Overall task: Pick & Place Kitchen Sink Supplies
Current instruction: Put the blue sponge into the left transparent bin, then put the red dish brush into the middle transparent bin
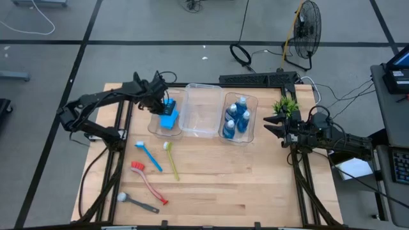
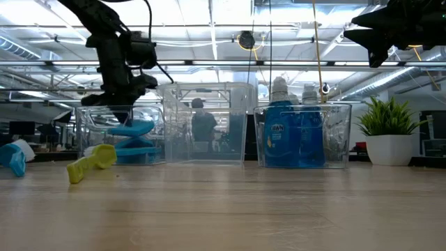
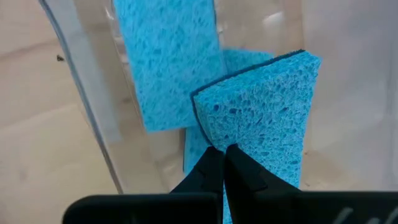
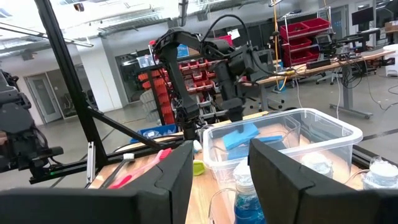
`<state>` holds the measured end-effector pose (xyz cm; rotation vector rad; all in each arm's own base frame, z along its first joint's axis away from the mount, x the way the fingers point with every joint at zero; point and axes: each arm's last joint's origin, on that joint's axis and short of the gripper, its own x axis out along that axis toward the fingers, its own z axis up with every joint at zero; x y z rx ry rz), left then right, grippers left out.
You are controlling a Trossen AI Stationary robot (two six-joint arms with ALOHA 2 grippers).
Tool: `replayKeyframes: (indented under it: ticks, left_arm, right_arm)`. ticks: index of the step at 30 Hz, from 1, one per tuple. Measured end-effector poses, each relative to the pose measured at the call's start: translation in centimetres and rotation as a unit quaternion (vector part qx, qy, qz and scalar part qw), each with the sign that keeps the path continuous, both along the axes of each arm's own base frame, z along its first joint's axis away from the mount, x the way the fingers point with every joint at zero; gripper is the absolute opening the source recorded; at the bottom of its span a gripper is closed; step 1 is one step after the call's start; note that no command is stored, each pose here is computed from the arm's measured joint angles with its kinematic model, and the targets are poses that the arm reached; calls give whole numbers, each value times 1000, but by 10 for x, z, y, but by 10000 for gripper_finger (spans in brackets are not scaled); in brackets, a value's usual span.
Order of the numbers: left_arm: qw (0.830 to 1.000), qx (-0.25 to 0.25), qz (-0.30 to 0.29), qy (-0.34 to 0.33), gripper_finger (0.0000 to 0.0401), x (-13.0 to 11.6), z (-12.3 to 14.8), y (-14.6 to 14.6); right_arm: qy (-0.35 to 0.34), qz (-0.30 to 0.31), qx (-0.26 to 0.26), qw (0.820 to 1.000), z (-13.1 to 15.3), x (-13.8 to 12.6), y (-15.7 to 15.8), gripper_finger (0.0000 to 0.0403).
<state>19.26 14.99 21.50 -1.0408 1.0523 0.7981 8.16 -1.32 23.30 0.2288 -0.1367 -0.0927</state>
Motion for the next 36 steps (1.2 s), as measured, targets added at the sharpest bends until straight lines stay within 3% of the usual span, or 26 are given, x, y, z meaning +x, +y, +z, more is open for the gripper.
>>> replayKeyframes:
  ticks: [13,21,26,36]
  left_arm:
    - [1000,17,7,-23,3,3,-4,2]
    - [999,27,16,-14,33,3,-4,3]
    - [1000,25,9,-16,86,3,-4,3]
    - [999,2,-10,-36,240,4,-2,1]
  right_arm:
    - [0,0,-2,1000,0,0,0,141]
    - [0,0,-2,1000,0,0,0,141]
    - [0,0,-2,1000,0,0,0,141]
    - [0,0,0,1000,0,0,0,141]
